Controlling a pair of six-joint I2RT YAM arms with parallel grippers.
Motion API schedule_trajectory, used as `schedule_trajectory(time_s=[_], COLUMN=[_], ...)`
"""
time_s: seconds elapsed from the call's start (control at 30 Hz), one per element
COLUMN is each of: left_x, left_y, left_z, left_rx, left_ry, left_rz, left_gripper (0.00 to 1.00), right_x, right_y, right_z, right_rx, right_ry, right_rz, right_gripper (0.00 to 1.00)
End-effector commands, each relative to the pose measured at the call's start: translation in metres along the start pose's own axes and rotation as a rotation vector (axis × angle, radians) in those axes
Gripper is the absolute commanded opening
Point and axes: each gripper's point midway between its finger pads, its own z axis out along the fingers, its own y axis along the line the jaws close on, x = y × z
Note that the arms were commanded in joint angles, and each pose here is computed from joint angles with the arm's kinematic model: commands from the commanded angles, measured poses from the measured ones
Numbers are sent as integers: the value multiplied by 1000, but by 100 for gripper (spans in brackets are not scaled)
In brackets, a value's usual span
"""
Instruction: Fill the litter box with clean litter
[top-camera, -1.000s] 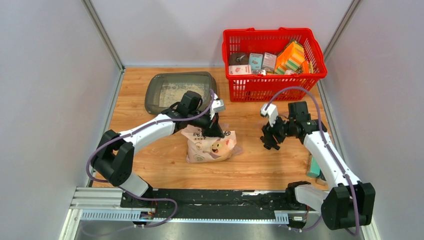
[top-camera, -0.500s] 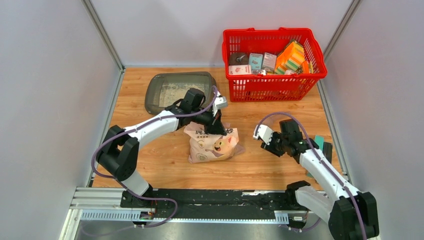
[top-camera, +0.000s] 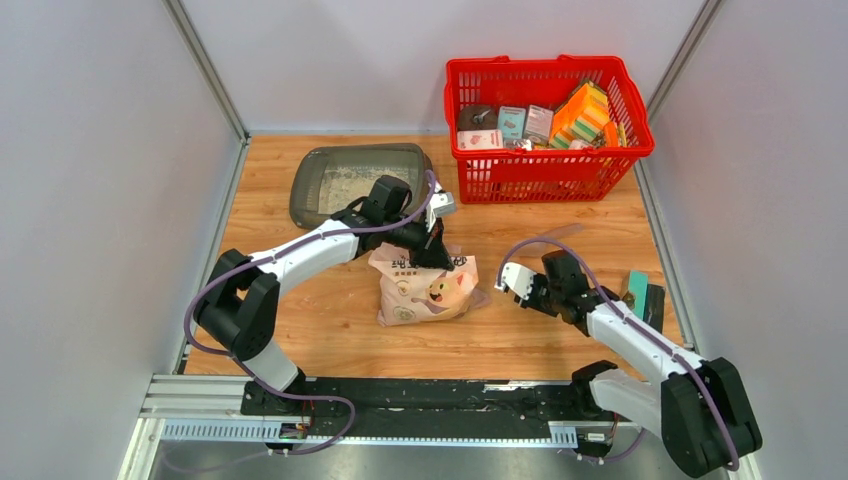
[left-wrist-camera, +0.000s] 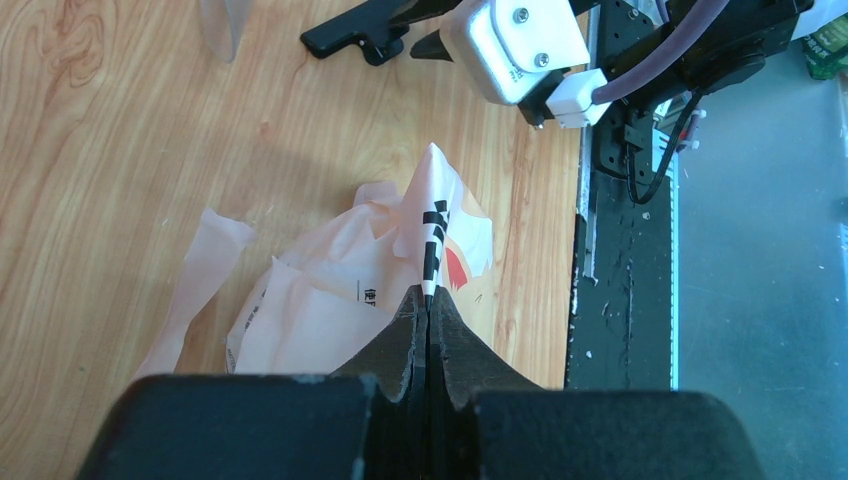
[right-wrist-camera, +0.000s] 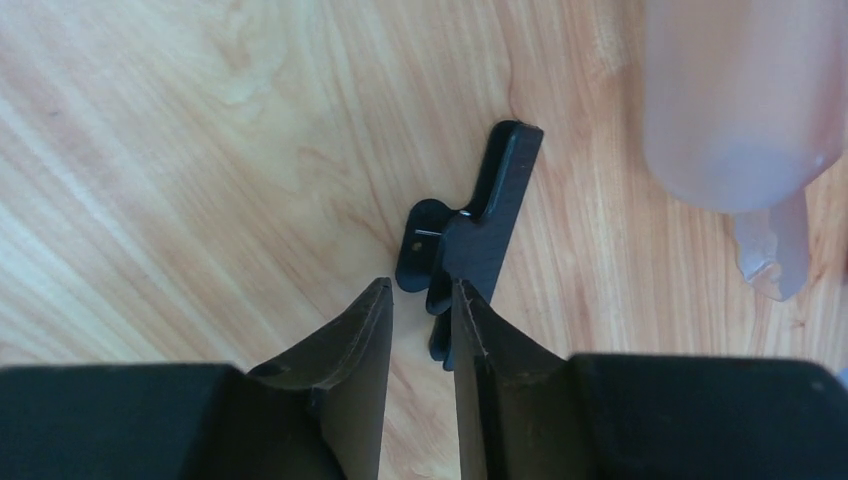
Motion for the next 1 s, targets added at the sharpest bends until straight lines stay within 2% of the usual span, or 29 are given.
schedule_trajectory(time_s=[0.0,0.07,0.17,0.2,0.23,0.3,0.4,0.43,0.5,0.53,0.7,0.77,0.83,0.9,0.97], left_x=[-25,-25,-24,-23,-23,-23,-22,-21,-21,-20,-13,-14,-12,-10,-8], left_y=[-4,-5,-5,-5,-6,-6,-8,-8,-9,-9,-14,-17,-19,-19,-19], left_z=[2,2,1,1,1,0,-2,-2,-3,-4,-6,-8,-11,-11,-12], left_rx=[14,15,15,16,17,16,18,18,20,22,55,70,78,78,80], left_ry=[-47,-48,-46,-43,-42,-41,-32,-29,-23,-21,20,26,34,39,42], left_rz=[66,69,70,66,68,72,86,98,101,119,148,188,222,235,252], left_gripper=[0,0,0,0,0,0,0,0,0,0,0,0,0,0,0], right_x=[1,-1,0,-2,-1,-1,-6,-8,-39,-41,-103,-112,-121,-127,-146], right_y=[-14,-20,-21,-23,-23,-27,-28,-7,-9,6,29,49,47,46,38], right_z=[10,11,11,9,7,-1,-31,-45,-71,-81,-132,-142,-141,-142,-144], right_rx=[97,131,139,147,140,145,110,1,-47,-114,-357,-516,-612,-658,-666], right_ry=[-5,-19,-16,-18,-8,9,38,26,-83,-88,-330,-354,-346,-351,-419], right_rz=[-22,-26,-24,-24,-23,-9,95,160,229,260,235,220,208,234,248], right_gripper=[27,25,11,3,0,0,0,0,0,0,0,0,0,0,0])
